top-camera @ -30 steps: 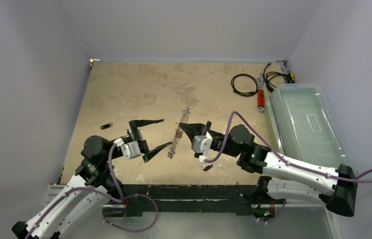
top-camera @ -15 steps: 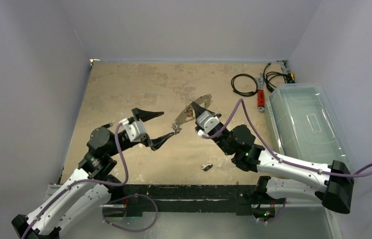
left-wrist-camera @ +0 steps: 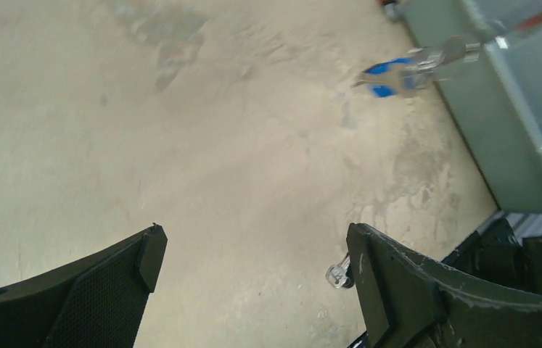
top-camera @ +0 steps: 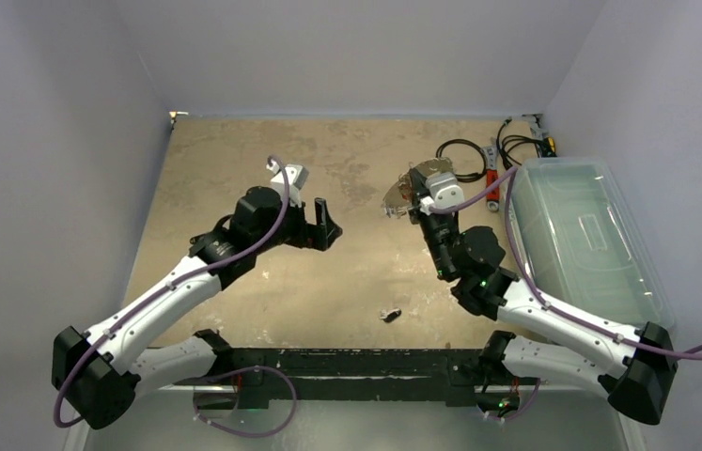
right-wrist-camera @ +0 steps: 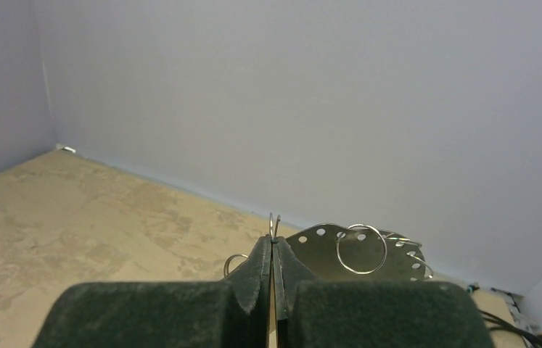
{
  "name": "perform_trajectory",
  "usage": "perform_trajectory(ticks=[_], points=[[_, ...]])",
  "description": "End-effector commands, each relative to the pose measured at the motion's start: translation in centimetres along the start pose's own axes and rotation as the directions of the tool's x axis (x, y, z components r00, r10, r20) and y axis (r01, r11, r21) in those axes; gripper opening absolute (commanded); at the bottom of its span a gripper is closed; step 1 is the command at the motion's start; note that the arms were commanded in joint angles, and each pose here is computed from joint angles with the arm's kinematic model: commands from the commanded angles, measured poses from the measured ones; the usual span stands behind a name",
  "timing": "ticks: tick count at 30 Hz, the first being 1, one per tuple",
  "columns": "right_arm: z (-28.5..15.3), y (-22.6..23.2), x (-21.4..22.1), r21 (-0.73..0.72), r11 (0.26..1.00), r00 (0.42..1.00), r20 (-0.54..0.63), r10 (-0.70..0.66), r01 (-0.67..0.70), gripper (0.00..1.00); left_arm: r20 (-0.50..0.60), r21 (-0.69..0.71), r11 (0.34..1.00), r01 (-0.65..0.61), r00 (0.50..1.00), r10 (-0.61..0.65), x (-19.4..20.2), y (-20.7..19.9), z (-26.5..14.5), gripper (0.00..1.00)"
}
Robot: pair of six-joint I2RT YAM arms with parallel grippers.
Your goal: Put the keys on the keyring
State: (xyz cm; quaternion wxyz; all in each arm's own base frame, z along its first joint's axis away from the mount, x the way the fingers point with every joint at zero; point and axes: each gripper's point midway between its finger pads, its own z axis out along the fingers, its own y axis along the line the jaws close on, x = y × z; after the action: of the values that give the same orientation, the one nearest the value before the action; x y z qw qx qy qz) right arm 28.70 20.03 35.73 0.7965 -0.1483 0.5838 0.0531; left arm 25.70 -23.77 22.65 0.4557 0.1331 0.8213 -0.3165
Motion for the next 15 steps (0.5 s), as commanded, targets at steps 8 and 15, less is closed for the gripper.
perform_trajectory(ticks=[8, 15], points=[[-0.3, -3.0, -2.4, 0.134, 0.984, 0.992, 0.050, 0.114, -0.119, 0.00, 0.124, -0.211, 0.920, 0.331, 0.942, -0.311, 0.0, 3.1, -1.9, 0.99], [-0.6, -4.6, -1.3, 0.238, 0.966, 0.995, 0.017, 0.098, -0.099, 0.00, -0.107, -0.277, 0.896, 0.348, 0.915, -0.389, 3.6, -0.7, -0.9, 0.97]])
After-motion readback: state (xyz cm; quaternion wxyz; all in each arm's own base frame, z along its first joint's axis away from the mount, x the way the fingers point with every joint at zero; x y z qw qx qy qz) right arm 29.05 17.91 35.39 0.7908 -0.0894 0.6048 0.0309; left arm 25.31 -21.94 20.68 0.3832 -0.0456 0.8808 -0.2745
